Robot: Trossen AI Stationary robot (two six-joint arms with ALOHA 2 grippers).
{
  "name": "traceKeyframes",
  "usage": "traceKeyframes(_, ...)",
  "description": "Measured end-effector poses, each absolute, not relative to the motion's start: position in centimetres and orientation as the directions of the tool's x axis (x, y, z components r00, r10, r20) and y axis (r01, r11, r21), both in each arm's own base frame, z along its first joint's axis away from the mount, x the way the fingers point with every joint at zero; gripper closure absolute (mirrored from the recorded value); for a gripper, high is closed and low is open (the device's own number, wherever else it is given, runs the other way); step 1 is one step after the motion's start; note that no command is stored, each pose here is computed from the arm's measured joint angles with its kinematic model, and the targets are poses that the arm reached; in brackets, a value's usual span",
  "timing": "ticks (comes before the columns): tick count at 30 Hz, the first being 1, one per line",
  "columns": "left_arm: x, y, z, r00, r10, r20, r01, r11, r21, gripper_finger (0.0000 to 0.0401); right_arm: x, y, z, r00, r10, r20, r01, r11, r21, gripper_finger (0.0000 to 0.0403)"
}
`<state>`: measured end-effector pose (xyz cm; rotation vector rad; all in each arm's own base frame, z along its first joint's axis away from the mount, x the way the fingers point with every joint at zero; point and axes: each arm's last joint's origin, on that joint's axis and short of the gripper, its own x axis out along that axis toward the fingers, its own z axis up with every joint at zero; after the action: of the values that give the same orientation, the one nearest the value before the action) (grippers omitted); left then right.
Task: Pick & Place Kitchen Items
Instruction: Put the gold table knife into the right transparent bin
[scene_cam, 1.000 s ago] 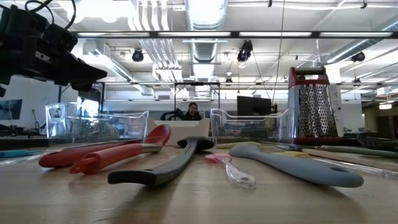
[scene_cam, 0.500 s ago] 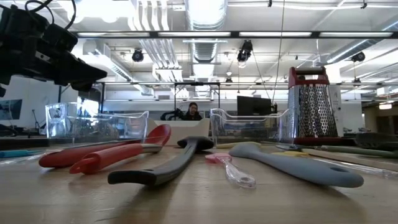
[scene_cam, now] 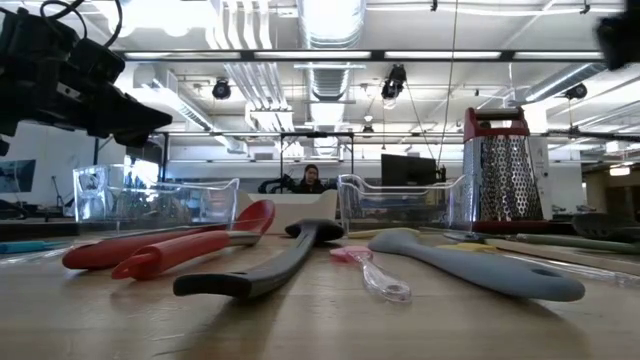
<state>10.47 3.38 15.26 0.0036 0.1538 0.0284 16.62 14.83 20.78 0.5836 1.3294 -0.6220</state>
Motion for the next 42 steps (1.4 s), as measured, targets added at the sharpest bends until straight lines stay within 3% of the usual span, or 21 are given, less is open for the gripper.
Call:
traceKeyframes(10, 10.5, 3.4, 15.3, 0.988, 0.028, -0.154, -0.028, 1.0, 0.006, 0.0391, 20.3, 5.0, 25.3, 0.241, -0.256, -0.936, 0.605, 0.794, -0.062, 0.0376)
traceKeyframes(25, 10.5, 3.4, 15.2, 0.988, 0.028, -0.154, -0.028, 1.0, 0.005, 0.0391, 24.8, -8.5, 32.3, 0.376, -0.428, -0.822, 0.514, 0.834, -0.199, 0.0376)
traceKeyframes(32, 10.5, 3.4, 15.2, 0.988, 0.028, -0.154, -0.028, 1.0, 0.005, 0.0391, 27.7, -15.3, 32.6, 0.322, -0.447, -0.834, 0.457, 0.845, -0.277, 0.0376)
traceKeyframes(38, 10.5, 3.4, 15.2, 0.988, 0.028, -0.155, -0.028, 1.0, 0.005, 0.0391, 29.0, -20.3, 31.6, 0.338, -0.363, -0.868, 0.415, 0.886, -0.208, 0.0376)
traceKeyframes(42, 10.5, 3.4, 15.2, 0.988, 0.028, -0.154, -0.028, 1.0, 0.005, 0.0391, 29.3, -22.6, 29.8, 0.278, -0.329, -0.902, 0.403, 0.893, -0.202, 0.0376)
